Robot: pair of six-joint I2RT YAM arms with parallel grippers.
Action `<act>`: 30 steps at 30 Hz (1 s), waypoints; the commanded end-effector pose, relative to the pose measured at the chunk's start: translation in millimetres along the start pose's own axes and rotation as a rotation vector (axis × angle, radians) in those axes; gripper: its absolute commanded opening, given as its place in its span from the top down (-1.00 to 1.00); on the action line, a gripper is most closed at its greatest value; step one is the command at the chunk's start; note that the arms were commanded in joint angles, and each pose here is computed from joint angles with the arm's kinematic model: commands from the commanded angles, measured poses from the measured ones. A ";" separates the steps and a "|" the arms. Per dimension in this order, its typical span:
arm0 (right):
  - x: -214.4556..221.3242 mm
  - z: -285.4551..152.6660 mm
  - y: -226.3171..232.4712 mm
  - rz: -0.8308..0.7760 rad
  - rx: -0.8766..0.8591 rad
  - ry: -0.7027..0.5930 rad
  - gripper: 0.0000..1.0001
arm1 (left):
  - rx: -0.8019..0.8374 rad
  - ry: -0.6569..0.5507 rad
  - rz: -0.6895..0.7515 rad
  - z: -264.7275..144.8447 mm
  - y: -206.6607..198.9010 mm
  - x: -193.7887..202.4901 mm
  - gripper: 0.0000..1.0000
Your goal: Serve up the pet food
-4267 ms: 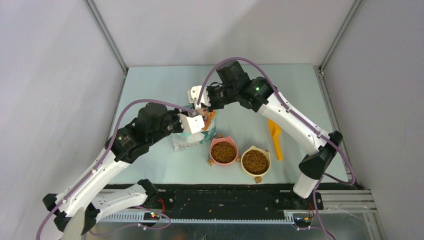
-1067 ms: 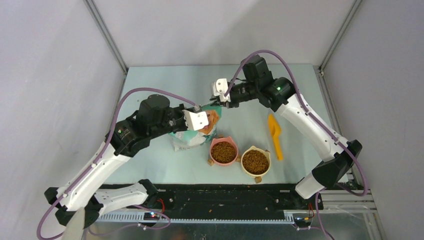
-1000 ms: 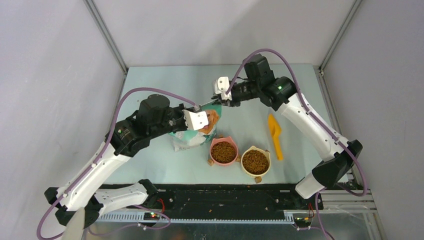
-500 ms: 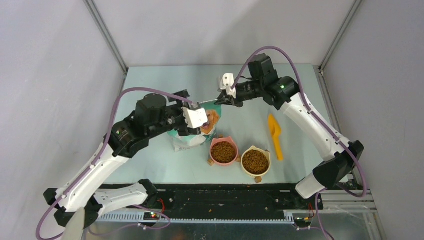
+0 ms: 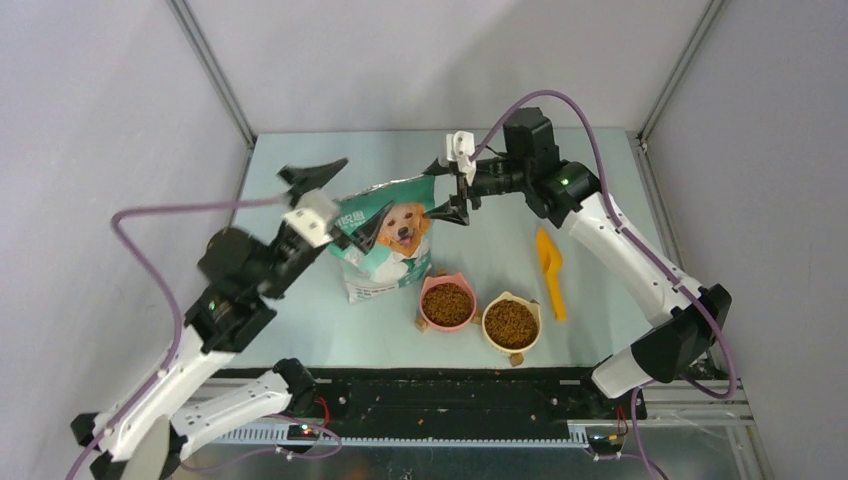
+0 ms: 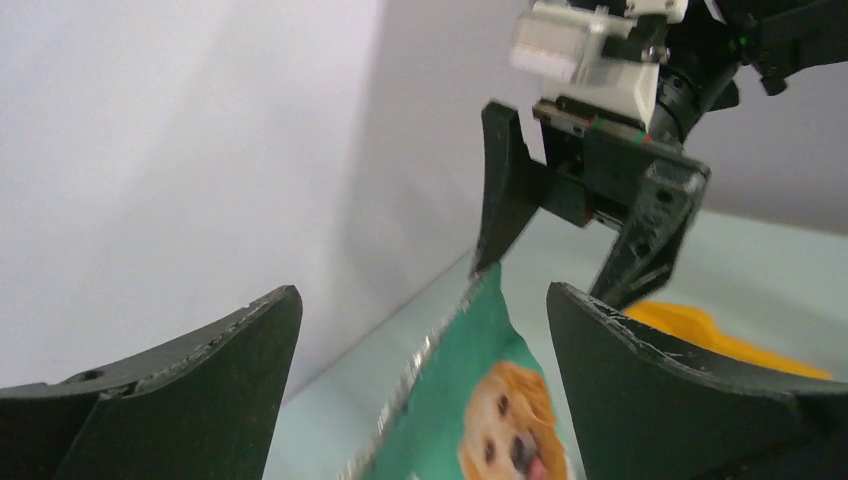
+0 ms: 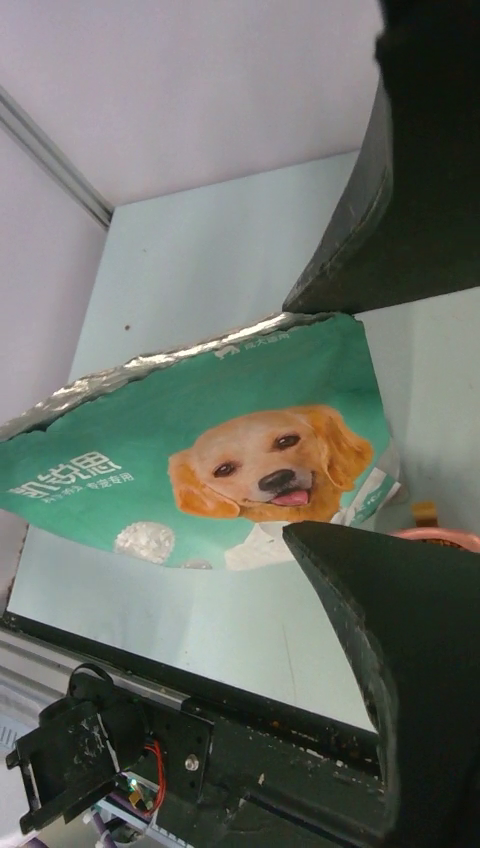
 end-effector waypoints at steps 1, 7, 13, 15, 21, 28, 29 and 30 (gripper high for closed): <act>-15.6 -3.2 -11.5 -0.021 0.029 -0.075 -0.61 | -0.158 -0.243 -0.270 -42.3 5.9 -14.0 -0.99; -9.3 0.2 -28.9 0.015 0.062 -0.094 -0.83 | -0.490 -0.198 -0.435 -99.1 22.0 35.3 -0.98; -4.0 -3.0 -40.8 0.094 0.088 -0.114 -0.99 | -0.555 -0.202 -0.495 -118.7 18.6 68.1 -0.99; -2.9 -7.8 -40.4 0.145 0.097 -0.115 -0.99 | -0.573 -0.182 -0.521 -123.6 16.9 78.5 -0.99; -3.5 -48.1 -33.1 0.358 0.203 -0.184 -0.99 | -0.667 -0.045 -0.660 -127.1 10.1 107.5 -0.99; 23.9 -94.1 -2.3 0.682 0.495 -0.126 -0.99 | -0.639 0.099 -0.796 -120.0 -8.6 134.8 -0.99; 31.8 -96.8 4.4 0.746 0.537 -0.077 -0.99 | -0.638 0.098 -0.831 -120.3 -10.7 136.6 -0.99; 41.7 -102.3 11.2 0.800 0.634 -0.015 -0.99 | -0.642 0.125 -0.839 -122.3 -13.0 142.4 -0.99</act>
Point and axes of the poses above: each gripper's point midway between its finger pads, its own z axis out along the fingers, its own y axis along the line the jaws close on, x = y × z, the point moved 8 cm from there along -z, back along the fingers, and after that the axes turned 11 degrees about -z, right-handed, at the moved point
